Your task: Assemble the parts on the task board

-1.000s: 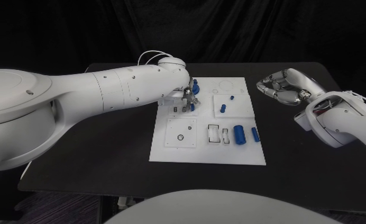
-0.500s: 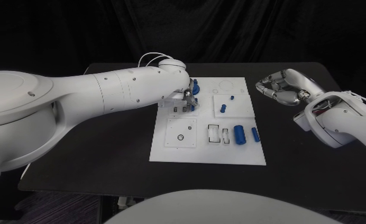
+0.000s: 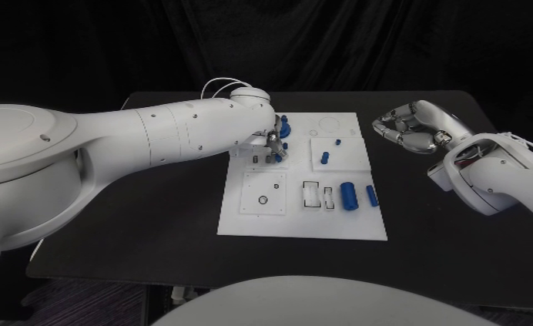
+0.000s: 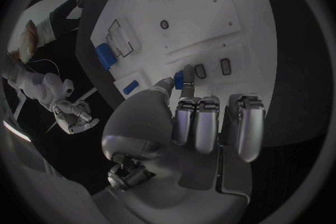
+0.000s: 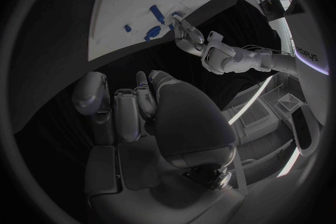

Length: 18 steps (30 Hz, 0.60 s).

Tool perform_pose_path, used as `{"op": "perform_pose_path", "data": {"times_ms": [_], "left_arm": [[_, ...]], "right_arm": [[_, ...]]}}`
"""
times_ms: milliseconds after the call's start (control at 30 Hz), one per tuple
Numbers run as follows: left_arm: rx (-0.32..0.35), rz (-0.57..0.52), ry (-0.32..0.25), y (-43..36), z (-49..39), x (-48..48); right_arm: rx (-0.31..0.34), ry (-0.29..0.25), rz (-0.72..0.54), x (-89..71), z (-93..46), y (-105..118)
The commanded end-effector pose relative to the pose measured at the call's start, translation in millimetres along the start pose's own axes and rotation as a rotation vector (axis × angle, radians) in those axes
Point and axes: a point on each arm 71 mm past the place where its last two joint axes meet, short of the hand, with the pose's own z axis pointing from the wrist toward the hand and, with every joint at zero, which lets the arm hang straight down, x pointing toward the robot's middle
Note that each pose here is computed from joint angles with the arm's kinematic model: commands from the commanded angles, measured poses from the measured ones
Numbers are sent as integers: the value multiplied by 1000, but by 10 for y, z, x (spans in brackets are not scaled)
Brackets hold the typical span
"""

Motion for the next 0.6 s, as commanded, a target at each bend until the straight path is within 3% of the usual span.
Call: {"op": "perform_pose_path", "data": {"times_ms": [33, 600], "left_arm": [[17, -2, 3, -11, 3, 15], [13, -26, -24, 41, -9, 10]], "right_arm": [[22, 7, 0, 14, -9, -21], [36, 15, 0, 21, -13, -42]]}}
